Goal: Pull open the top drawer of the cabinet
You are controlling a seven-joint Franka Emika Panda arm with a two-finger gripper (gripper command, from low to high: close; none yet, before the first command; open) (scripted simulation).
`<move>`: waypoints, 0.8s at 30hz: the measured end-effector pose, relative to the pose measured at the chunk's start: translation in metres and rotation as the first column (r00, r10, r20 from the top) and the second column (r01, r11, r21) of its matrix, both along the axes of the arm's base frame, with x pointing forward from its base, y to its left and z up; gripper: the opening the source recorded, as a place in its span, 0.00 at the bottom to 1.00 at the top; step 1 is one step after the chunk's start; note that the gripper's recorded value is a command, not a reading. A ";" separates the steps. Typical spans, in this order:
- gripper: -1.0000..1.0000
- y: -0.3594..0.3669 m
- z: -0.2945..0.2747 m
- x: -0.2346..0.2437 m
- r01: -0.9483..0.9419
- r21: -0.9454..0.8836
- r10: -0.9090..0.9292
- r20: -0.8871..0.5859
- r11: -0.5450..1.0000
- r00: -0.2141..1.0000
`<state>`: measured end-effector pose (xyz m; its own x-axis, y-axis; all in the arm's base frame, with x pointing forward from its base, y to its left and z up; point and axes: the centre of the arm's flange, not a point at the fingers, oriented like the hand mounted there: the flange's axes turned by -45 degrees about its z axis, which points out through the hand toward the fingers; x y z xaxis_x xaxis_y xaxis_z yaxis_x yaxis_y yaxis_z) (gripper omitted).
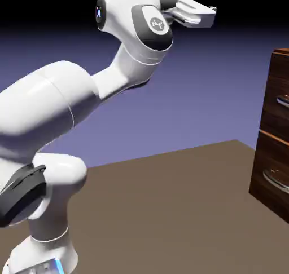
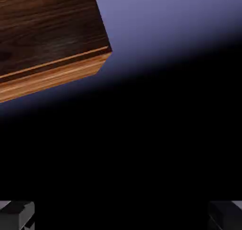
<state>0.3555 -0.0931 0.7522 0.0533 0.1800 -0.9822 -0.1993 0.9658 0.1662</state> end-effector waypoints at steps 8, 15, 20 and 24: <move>0.50 -0.042 -0.029 0.054 0.111 -0.356 -0.074 0.115 0.928 0.991; 0.50 -0.062 -0.077 0.118 0.206 -0.635 -0.116 0.180 0.745 0.977; 0.50 -0.063 -0.124 0.168 0.242 -0.801 -0.126 0.207 0.547 0.970; 0.50 -0.054 -0.168 0.209 0.246 -0.902 -0.120 0.217 0.354 0.969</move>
